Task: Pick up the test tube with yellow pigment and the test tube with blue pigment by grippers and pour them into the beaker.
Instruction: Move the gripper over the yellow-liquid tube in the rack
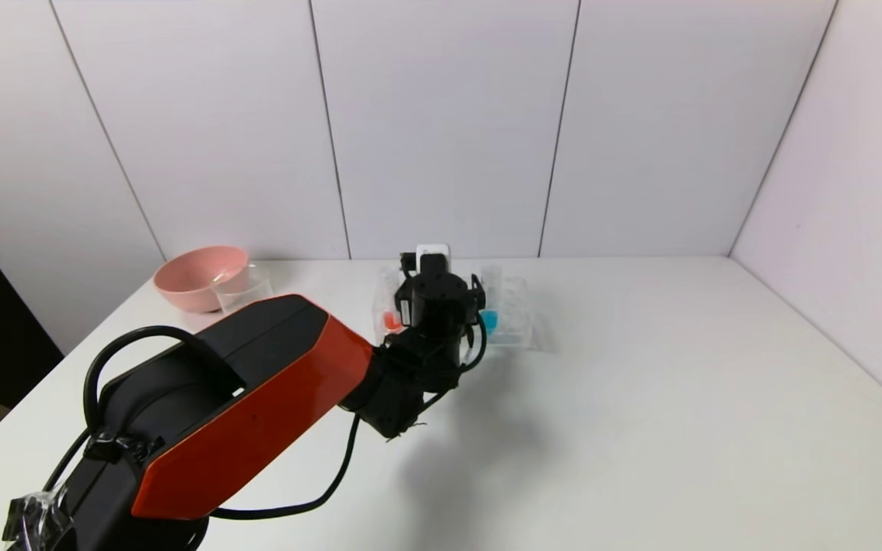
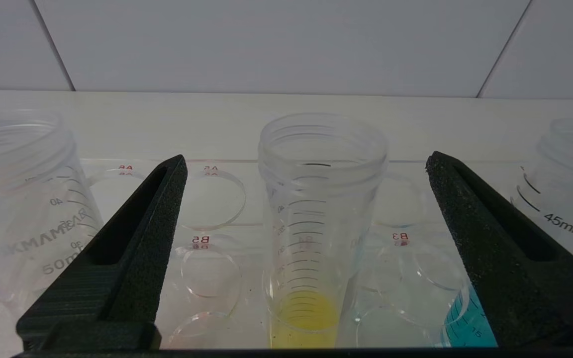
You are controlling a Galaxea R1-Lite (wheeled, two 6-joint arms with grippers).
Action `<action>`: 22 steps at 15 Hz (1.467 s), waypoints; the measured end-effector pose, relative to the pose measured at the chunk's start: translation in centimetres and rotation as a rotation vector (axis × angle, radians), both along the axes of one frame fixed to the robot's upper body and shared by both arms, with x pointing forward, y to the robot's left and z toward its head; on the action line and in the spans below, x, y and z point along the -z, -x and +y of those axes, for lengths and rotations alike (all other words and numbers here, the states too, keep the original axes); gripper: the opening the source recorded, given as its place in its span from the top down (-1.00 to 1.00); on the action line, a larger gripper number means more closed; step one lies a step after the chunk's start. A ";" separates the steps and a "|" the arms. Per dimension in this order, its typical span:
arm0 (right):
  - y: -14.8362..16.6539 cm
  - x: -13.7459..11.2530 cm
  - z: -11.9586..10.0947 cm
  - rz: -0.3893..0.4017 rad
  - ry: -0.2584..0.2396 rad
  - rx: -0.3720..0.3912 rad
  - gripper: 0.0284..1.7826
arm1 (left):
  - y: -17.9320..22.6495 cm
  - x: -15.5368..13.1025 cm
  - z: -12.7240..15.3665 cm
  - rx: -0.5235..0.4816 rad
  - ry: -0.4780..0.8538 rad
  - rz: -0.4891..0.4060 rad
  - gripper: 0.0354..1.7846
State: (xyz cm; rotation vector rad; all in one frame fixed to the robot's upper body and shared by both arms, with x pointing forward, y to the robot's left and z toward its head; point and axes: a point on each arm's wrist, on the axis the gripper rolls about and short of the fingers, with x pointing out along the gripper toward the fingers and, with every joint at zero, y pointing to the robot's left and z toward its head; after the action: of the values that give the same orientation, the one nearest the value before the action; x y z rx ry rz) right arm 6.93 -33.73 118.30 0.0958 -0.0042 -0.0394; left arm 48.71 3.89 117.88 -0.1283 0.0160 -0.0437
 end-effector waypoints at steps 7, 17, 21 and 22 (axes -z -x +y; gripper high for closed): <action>0.0 0.0 0.0 0.000 0.000 0.000 -0.92 | -1.2 0.5 0.5 -0.021 -0.004 0.006 -0.84; 0.0 0.0 0.0 0.000 0.000 0.000 -0.92 | -1.5 1.4 0.4 -0.025 -0.017 0.027 0.33; 0.0 0.0 0.0 0.000 0.000 0.000 -0.92 | -1.5 1.5 0.4 -0.025 -0.019 0.028 0.42; 0.0 0.0 0.0 0.000 0.000 0.000 -0.92 | -1.5 1.5 0.4 -0.025 -0.018 0.028 0.42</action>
State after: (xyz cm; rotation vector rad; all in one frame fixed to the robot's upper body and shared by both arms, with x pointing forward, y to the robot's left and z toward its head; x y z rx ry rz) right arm 6.93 -33.73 118.30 0.0962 -0.0042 -0.0390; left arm 50.18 4.27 116.40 -0.1108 0.0429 -0.0172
